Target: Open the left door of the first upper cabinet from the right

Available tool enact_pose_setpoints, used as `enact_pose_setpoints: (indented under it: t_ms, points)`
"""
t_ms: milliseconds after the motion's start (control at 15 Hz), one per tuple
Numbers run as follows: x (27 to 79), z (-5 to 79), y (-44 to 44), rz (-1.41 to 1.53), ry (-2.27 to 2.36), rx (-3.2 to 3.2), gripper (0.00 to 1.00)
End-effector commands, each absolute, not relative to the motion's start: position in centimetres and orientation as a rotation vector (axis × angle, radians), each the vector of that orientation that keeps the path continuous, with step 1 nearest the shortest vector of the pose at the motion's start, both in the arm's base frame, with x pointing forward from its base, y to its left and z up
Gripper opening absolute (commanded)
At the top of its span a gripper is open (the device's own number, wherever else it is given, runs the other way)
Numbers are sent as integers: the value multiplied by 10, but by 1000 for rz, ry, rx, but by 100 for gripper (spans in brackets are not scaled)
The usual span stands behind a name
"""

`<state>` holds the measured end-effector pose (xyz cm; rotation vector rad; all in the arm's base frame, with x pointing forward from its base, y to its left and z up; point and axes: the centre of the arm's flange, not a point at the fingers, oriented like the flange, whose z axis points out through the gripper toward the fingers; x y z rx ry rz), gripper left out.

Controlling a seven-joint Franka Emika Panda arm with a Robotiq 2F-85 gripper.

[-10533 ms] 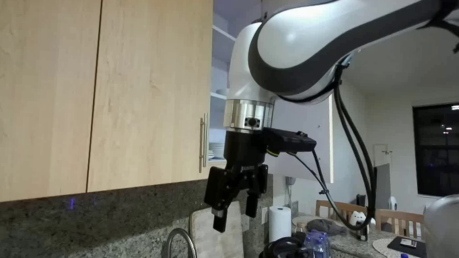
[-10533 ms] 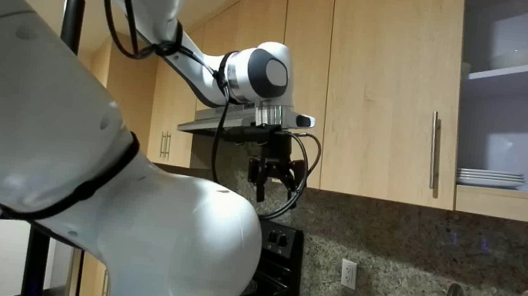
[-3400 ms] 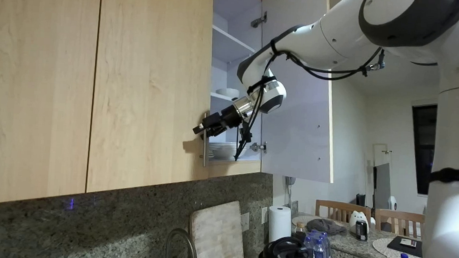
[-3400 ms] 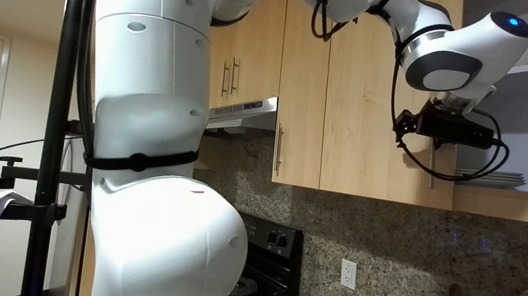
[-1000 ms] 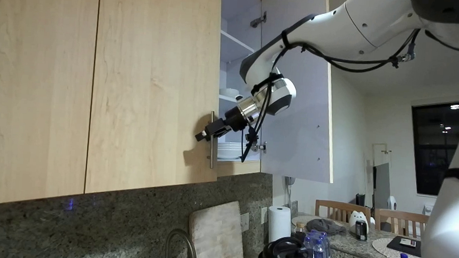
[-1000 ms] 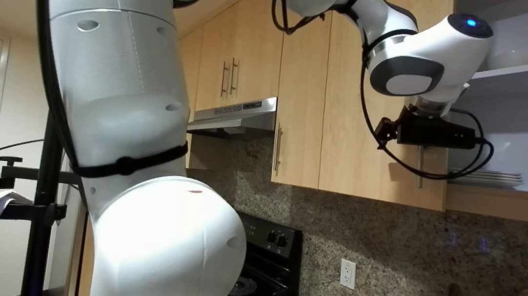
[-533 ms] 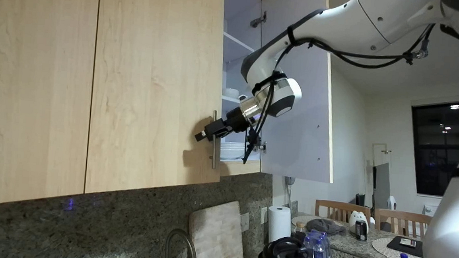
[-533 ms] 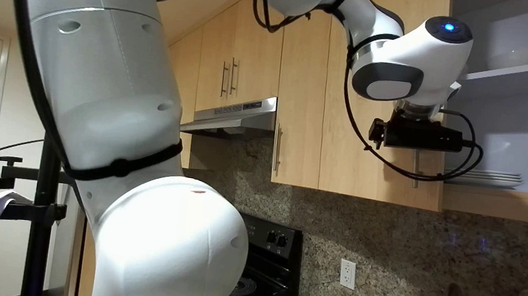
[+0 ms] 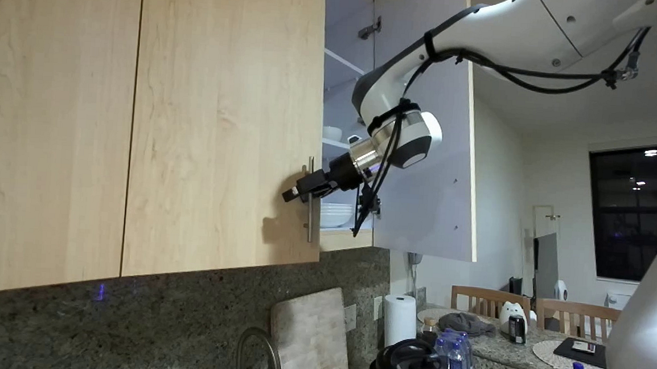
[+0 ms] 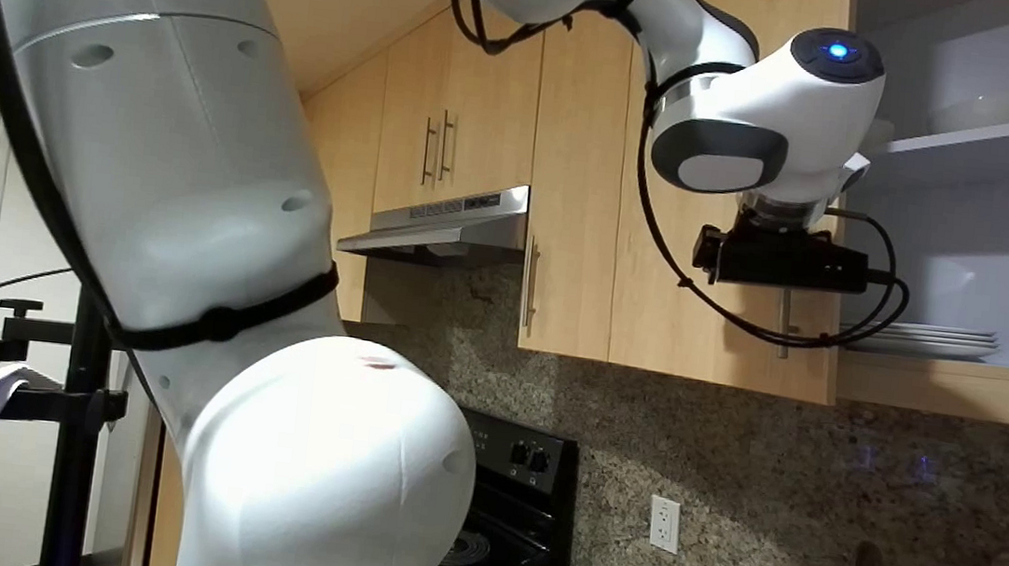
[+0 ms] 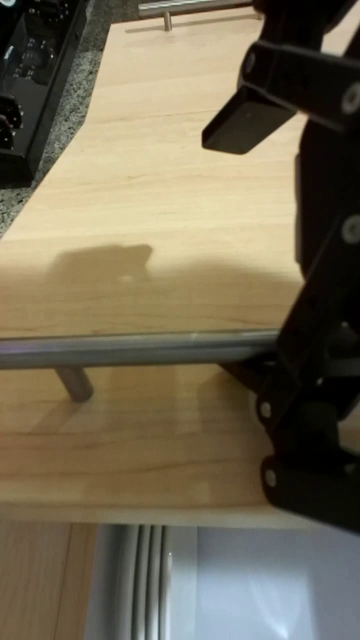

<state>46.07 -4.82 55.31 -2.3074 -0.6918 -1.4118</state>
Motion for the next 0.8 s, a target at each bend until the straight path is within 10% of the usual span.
enact_pose_setpoints:
  t_ms: [0,733]
  points:
    - [435,508,8,-1286,-780,-2220,100]
    - [414,498,10,-1297,-763,-2204,100]
